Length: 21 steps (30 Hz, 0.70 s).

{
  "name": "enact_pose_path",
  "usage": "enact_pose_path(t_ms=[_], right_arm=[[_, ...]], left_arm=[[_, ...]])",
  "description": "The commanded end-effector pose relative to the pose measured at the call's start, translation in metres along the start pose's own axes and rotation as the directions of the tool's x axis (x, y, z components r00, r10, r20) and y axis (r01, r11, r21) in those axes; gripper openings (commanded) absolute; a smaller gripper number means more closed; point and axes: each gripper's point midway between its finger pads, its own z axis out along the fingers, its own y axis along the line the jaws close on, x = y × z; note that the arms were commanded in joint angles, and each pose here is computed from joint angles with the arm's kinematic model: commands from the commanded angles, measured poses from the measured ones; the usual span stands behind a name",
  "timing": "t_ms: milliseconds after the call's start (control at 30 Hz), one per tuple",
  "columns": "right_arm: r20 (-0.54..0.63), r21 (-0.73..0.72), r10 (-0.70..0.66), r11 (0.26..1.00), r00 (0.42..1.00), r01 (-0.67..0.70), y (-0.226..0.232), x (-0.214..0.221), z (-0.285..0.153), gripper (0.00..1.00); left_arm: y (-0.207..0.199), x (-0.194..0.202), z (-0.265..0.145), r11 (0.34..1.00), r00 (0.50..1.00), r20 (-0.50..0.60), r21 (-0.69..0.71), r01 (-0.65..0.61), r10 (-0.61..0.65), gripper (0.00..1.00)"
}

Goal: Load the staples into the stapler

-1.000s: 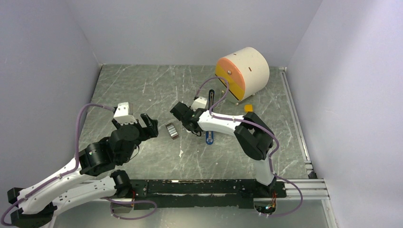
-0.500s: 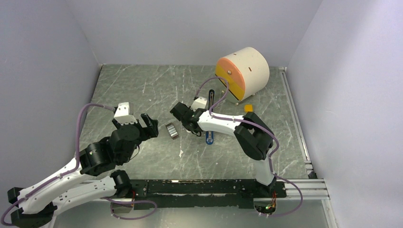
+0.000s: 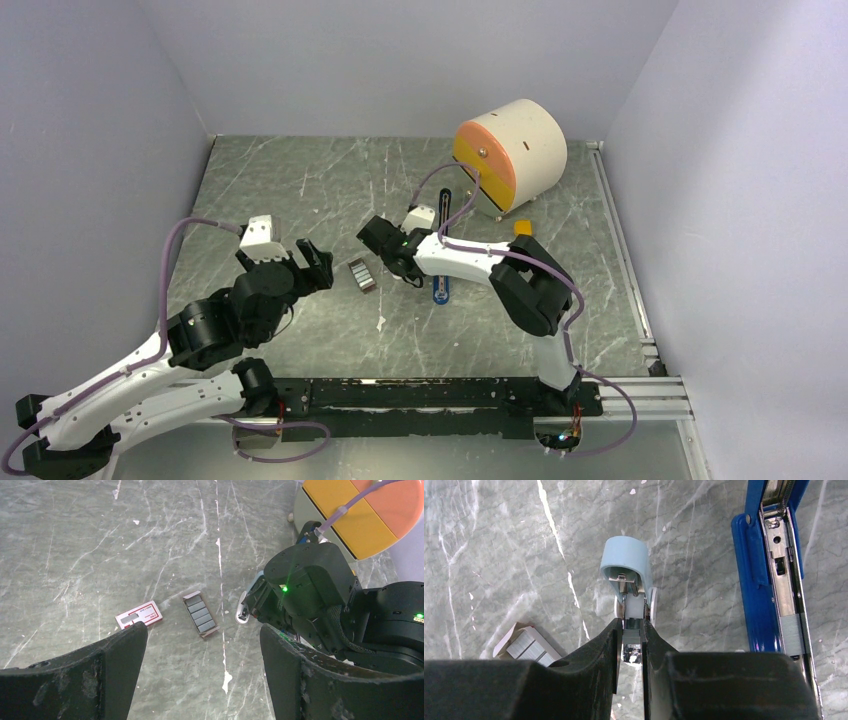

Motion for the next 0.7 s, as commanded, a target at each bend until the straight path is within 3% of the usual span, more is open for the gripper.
enact_pose_path(t_ms=[0, 667], right_arm=[[0.036, 0.038, 0.012, 0.999, 0.999, -0.013, -0.0035, -0.0055, 0.0028, 0.22], [0.033, 0.037, -0.047, 0.998, 0.998, 0.046, -0.0026, -0.0067, 0.0022, 0.22]], left_arm=[[0.0001, -0.0018, 0.0015, 1.000, 1.000, 0.013, -0.004, 0.010, -0.010, 0.88], [0.0001, -0.0018, 0.0023, 1.000, 1.000, 0.013, -0.009, 0.007, -0.007, 0.87]])
